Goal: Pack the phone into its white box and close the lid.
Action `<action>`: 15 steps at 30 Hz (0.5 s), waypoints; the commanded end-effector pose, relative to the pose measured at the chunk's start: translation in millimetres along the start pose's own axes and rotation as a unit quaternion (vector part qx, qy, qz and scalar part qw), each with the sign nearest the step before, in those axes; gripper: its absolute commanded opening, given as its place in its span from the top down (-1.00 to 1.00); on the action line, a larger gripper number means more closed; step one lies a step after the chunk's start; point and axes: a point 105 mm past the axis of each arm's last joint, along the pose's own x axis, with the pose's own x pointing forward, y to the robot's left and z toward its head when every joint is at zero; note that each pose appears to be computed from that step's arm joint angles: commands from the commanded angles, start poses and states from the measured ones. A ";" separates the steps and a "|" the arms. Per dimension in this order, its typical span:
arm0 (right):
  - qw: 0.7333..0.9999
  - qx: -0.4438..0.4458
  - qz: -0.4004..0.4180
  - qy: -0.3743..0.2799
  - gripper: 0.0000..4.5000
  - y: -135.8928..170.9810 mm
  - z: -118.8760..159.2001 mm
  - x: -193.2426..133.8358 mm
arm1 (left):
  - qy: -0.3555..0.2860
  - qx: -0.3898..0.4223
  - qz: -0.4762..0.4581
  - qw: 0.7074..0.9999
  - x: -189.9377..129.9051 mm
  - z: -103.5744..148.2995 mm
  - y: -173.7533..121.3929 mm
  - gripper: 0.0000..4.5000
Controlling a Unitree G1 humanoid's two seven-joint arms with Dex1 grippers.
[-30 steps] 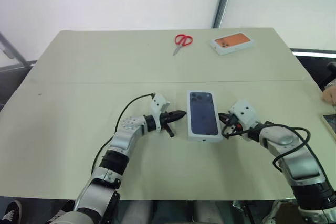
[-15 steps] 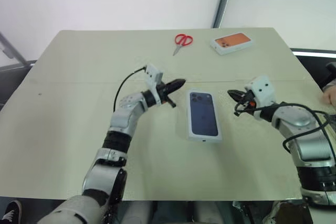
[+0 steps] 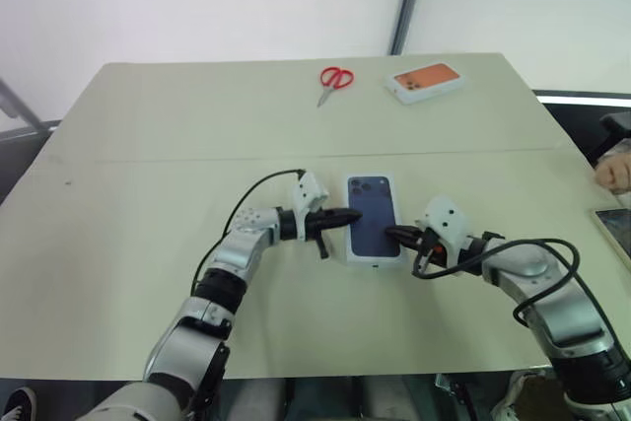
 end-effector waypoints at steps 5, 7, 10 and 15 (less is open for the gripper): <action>0.998 0.052 -0.009 -0.041 0.61 -18.1 16.5 -12.0 | -0.020 -0.052 0.027 0.998 -27.7 14.0 11.4 0.76; 0.997 0.053 -0.020 -0.056 0.16 -26.5 23.1 -17.7 | -0.028 -0.029 0.047 0.998 -43.6 26.7 19.6 0.41; 0.996 0.038 -0.035 -0.068 -0.57 -36.9 28.1 -27.6 | -0.025 0.019 0.085 0.996 -75.5 43.2 33.4 -0.34; 0.997 0.019 -0.006 -0.070 -1.00 -36.0 31.3 -40.5 | -0.002 0.045 0.134 0.990 -127.8 54.5 49.7 -0.99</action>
